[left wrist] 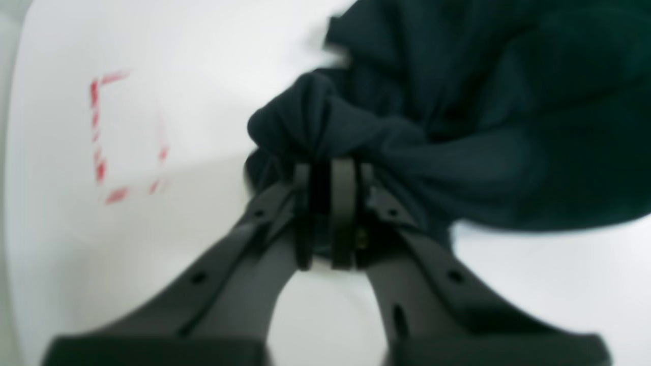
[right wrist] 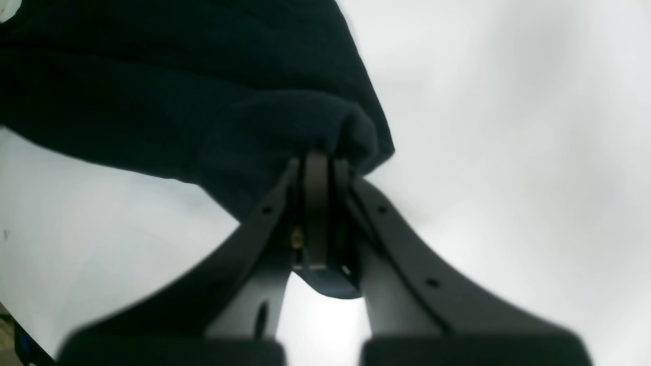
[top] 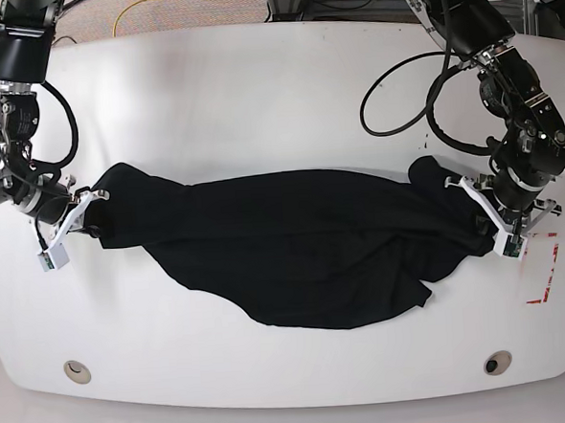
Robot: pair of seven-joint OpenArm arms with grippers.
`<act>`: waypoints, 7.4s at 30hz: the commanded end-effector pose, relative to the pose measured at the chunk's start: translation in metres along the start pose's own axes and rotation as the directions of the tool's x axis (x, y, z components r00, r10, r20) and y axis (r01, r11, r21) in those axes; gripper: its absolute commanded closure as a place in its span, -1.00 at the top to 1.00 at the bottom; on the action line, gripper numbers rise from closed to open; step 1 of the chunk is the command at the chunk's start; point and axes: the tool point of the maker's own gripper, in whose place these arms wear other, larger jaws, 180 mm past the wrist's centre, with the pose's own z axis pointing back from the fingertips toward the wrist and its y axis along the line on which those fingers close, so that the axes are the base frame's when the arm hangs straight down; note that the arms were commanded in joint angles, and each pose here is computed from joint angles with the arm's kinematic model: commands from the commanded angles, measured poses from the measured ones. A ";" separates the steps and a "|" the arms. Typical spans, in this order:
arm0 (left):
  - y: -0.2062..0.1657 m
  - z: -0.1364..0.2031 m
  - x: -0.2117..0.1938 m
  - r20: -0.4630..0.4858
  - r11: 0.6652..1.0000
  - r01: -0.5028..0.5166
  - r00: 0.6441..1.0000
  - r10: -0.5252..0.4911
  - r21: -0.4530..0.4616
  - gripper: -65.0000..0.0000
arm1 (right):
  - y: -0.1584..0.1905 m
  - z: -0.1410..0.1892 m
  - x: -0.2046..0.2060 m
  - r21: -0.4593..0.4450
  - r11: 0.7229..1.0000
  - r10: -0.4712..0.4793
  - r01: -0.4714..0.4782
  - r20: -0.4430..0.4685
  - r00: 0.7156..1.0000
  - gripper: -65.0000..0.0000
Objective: Fold the T-shirt properly
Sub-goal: 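Lower the stretched T-shirt onto the table with both grippers, then shift the left gripper along the T-shirt edge, regripping the fabric, then pull the T-shirt edge away from the right gripper with the left gripper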
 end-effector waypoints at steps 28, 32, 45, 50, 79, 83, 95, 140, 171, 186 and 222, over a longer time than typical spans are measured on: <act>0.005 0.003 0.009 -0.014 0.999 0.053 0.998 -0.053 0.005 -0.43 | 0.005 0.008 0.004 0.007 1.000 0.025 -0.025 0.036 0.999 -1.00; 0.008 0.003 0.008 -0.023 0.998 0.066 0.998 -0.065 0.008 -0.65 | 0.005 0.008 0.005 0.008 1.000 0.025 -0.025 0.037 0.999 -1.00; 0.020 0.007 0.003 -0.071 0.997 0.060 0.996 -0.057 0.041 -0.24 | 0.005 0.007 0.002 0.004 1.000 0.023 -0.023 0.026 0.999 -1.00; 0.017 0.005 0.000 -0.078 0.998 0.059 0.995 -0.056 0.033 0.04 | 0.006 0.008 0.006 0.011 0.999 0.030 -0.030 0.036 0.999 -1.00; 0.010 -0.060 0.011 -0.097 0.987 -0.096 0.992 0.084 -0.127 0.17 | 0.006 0.006 0.005 0.004 1.000 0.024 -0.024 0.032 0.999 -1.00; 0.002 -0.071 0.011 -0.103 0.978 -0.124 0.989 0.108 -0.165 0.19 | 0.007 0.005 0.005 0.005 1.000 0.023 -0.023 0.032 0.999 -1.00; -0.034 -0.113 0.016 -0.144 0.895 -0.371 0.928 0.344 -0.248 0.34 | 0.009 0.004 0.004 0.011 1.000 0.029 -0.029 0.029 0.999 -1.00; -0.073 -0.125 0.016 -0.148 0.849 -0.379 0.926 0.348 -0.370 -0.75 | 0.010 0.003 -0.001 0.016 1.000 0.017 -0.017 0.021 1.000 -1.00; -0.036 -0.106 0.040 -0.076 0.901 -0.321 0.947 0.313 -0.292 -1.00 | 0.012 0.002 0.001 0.024 1.000 0.010 -0.011 0.030 0.999 -1.00; 0.005 -0.069 0.057 0.003 0.961 -0.212 0.976 0.216 -0.176 -1.00 | 0.008 0.003 0.000 0.014 1.000 0.006 -0.007 0.026 1.000 -1.00; 0.032 0.006 0.077 0.138 0.998 -0.058 0.989 0.058 -0.001 -1.00 | 0.037 0.017 -0.016 0.027 0.995 0.095 -0.095 -0.010 0.995 -1.00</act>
